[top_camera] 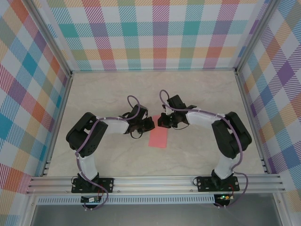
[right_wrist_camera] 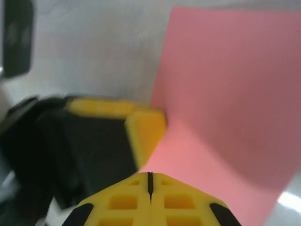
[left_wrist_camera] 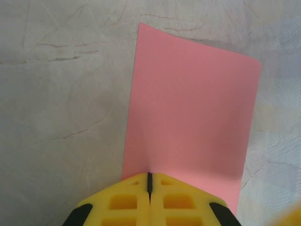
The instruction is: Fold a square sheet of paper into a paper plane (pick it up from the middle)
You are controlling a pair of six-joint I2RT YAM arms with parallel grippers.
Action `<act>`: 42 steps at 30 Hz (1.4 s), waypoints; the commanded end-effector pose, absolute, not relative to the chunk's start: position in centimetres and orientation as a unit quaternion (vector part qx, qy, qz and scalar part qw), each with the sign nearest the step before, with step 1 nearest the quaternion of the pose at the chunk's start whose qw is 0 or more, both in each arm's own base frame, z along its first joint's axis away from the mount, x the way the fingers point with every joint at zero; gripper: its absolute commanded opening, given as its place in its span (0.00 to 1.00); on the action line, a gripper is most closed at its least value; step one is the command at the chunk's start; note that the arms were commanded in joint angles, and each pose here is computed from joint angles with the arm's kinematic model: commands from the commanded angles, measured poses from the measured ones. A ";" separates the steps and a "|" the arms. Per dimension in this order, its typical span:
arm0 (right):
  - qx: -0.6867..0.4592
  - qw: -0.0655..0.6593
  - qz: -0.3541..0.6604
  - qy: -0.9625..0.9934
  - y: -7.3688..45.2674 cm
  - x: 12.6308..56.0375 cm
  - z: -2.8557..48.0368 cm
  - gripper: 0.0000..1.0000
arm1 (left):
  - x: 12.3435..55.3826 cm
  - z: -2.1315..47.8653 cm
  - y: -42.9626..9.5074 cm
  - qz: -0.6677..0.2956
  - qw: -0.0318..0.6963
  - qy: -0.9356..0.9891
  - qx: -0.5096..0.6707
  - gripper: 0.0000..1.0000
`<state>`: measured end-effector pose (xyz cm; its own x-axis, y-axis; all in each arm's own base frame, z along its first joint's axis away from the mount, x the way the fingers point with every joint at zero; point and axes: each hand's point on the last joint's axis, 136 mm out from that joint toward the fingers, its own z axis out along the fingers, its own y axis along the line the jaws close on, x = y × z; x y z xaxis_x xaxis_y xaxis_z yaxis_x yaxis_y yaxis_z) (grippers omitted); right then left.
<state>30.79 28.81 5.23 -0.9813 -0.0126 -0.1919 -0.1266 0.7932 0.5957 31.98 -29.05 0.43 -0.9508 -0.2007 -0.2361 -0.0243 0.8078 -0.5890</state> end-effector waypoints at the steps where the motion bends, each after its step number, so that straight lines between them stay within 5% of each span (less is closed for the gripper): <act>1: -0.016 0.081 0.319 0.944 28.7 32.3 3.5 0.00 | 21.0 -10.5 -17.6 -0.033 -0.037 0.994 -0.099 0.00; 15: 0.094 0.107 0.304 0.942 21.0 36.7 0.5 0.00 | 20.4 -11.1 -17.0 -0.021 -0.043 0.994 -0.098 0.00; 21: 0.100 0.144 0.316 0.932 20.1 38.2 3.9 0.00 | 20.6 -10.9 -17.1 -0.024 -0.040 0.994 -0.098 0.00; 42: -0.031 -0.016 0.369 0.929 27.5 24.9 1.7 0.00 | 20.8 -10.8 -17.1 -0.022 -0.036 0.994 -0.103 0.00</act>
